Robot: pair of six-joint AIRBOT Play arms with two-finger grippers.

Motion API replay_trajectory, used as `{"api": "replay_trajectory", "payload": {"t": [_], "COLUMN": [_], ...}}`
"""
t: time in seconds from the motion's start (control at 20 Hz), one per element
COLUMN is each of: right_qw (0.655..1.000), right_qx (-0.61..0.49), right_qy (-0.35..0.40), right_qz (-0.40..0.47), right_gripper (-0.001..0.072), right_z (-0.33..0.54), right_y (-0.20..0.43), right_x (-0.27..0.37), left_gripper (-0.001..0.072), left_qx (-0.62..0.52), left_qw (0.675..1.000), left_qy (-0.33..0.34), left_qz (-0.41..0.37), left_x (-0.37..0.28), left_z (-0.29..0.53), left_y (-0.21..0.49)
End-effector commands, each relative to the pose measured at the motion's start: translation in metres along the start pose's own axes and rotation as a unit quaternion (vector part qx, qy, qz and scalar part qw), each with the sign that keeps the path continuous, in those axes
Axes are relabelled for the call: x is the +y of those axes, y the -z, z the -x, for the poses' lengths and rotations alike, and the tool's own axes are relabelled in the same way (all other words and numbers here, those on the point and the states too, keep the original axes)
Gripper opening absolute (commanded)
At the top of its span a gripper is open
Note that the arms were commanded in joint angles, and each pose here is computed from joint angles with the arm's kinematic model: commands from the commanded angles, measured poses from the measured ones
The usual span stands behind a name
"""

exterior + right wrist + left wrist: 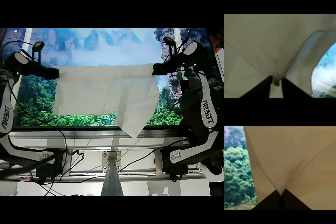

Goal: Fold the clothes and pants, and hang the long-sleeved shirts on hangers.

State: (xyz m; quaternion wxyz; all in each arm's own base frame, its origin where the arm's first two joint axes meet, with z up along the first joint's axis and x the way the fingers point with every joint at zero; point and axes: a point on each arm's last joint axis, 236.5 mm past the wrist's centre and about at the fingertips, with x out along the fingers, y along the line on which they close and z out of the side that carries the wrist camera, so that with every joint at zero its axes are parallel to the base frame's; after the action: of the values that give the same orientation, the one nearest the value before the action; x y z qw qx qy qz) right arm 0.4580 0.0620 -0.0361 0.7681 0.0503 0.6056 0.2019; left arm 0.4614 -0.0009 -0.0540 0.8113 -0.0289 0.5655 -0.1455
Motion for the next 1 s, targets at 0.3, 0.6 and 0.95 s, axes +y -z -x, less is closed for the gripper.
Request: {"api": "replay_trajectory", "payload": {"t": [0.3,0.6,0.95], "right_qw": [0.997,0.991,0.949], "right_qx": [0.054,0.08,0.053], "right_qy": [0.012,0.019,-0.118], "right_qz": [-0.05,-0.105,-0.289], "right_gripper": [0.0483,0.048,0.0479], "right_z": [0.02,0.041,-0.036], "right_y": [0.045,0.156,0.268], "right_x": [-0.004,0.001,0.084], "left_gripper": [0.0682,0.0498,0.0494], "left_qx": [-0.01,-0.128,-0.163], "left_qw": [0.999,0.99,0.982], "left_qy": [-0.005,-0.058,-0.09], "left_qz": [0.03,0.01,0.005], "left_x": [-0.001,-0.01,-0.012], "left_z": [0.053,0.196,0.219], "left_y": [0.002,-0.003,0.035]}}
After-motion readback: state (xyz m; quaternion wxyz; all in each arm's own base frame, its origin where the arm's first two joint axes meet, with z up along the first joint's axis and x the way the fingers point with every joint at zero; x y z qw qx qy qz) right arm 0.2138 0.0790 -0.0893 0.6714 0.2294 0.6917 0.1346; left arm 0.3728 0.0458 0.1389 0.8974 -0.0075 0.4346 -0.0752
